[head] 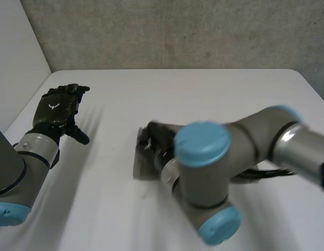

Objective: Fold the towel.

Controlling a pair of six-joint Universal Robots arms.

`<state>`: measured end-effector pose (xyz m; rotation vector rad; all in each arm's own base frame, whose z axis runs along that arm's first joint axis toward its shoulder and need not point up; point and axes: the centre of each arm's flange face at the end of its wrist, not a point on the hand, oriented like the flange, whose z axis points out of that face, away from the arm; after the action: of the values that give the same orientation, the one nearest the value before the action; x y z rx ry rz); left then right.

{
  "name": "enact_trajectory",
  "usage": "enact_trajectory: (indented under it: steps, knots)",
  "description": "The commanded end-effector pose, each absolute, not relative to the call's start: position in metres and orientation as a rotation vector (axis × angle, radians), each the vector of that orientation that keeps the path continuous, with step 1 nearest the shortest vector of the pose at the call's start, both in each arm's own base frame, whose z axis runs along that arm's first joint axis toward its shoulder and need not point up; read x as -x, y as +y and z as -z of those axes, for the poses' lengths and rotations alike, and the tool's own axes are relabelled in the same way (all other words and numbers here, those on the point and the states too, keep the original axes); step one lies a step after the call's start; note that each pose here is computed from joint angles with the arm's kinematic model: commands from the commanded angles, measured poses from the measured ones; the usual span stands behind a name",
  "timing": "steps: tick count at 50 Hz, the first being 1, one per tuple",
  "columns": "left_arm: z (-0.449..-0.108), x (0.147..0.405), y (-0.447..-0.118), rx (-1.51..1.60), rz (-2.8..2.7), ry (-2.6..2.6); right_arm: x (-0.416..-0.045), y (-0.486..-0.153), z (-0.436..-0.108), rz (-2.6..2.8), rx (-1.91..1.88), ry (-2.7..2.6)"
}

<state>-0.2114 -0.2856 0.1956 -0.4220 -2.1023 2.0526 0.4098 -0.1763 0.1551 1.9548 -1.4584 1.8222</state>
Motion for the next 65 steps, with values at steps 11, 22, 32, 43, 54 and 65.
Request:
enact_trajectory:
  steps: [11,22,32,43,54,65]
  knots:
    - [-0.194,0.211,-0.285,0.427,-2.048,-2.105,-0.329,-0.215,-0.184,-1.970,-1.425,-2.194]
    - [-0.192,0.214,-0.282,0.437,-2.037,-2.109,-0.246,-0.241,-0.134,-1.647,-1.201,-2.467]
    - [-0.190,0.216,-0.281,0.447,-2.029,-2.109,-0.218,-0.261,-0.128,-1.585,-1.149,-2.401]
    - [-0.193,0.217,-0.279,0.450,-2.037,-2.095,-0.250,-0.267,-0.162,-1.638,-1.402,-1.909]
    - [-0.198,0.224,-0.274,0.474,-2.040,-2.065,-0.373,-0.198,-0.173,-1.813,-1.866,-1.373]
    - [-0.205,0.229,-0.272,0.488,-2.052,-2.030,-0.403,-0.156,-0.124,-1.656,-2.238,-1.127]
